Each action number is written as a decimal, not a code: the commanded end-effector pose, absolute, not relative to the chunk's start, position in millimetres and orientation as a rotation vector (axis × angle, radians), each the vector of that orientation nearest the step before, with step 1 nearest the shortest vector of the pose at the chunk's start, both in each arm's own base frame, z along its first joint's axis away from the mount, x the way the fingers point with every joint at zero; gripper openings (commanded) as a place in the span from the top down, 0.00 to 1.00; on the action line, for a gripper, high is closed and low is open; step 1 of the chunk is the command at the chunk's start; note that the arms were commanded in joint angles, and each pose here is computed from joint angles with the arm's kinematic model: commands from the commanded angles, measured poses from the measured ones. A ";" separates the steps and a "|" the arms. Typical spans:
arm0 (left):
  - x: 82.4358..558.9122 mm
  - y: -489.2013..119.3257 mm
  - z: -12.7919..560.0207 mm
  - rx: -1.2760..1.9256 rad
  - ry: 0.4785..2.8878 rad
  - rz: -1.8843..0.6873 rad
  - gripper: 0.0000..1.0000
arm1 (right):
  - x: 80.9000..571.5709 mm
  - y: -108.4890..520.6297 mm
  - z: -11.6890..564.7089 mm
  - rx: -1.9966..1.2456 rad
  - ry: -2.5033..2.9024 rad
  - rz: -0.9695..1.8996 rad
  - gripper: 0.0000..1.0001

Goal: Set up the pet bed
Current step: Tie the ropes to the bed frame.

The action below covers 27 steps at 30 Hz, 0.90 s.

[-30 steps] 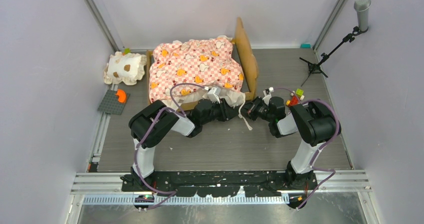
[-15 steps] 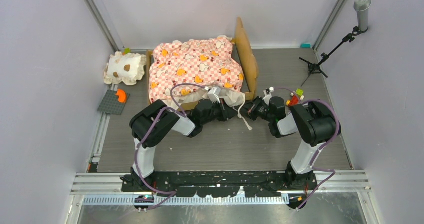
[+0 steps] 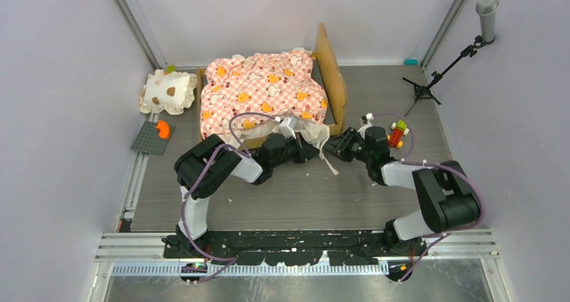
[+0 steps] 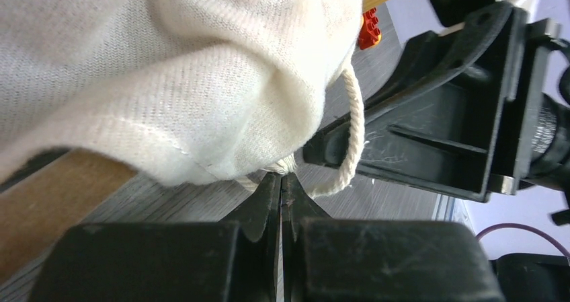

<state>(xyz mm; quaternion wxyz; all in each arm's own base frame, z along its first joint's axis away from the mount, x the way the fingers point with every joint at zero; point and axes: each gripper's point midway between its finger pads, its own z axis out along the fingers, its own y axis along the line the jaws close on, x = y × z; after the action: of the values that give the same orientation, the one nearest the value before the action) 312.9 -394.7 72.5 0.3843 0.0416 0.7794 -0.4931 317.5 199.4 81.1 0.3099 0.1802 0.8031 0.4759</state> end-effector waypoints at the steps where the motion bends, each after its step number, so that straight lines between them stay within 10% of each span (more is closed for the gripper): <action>1: 321.0 -398.1 102.1 0.114 1.880 -1.281 1.00 | 311.2 165.5 67.2 0.404 2.253 0.894 0.70; 27: 319.8 -395.8 107.0 0.115 1.877 -1.275 1.00 | 282.1 155.1 35.3 -0.024 2.427 0.259 0.67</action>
<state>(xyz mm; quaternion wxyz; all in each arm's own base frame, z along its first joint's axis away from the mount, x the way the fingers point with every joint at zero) 313.5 -394.5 74.1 0.3869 0.0421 0.7783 -0.4927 260.3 172.5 22.0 0.2896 -0.0115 0.9406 0.1769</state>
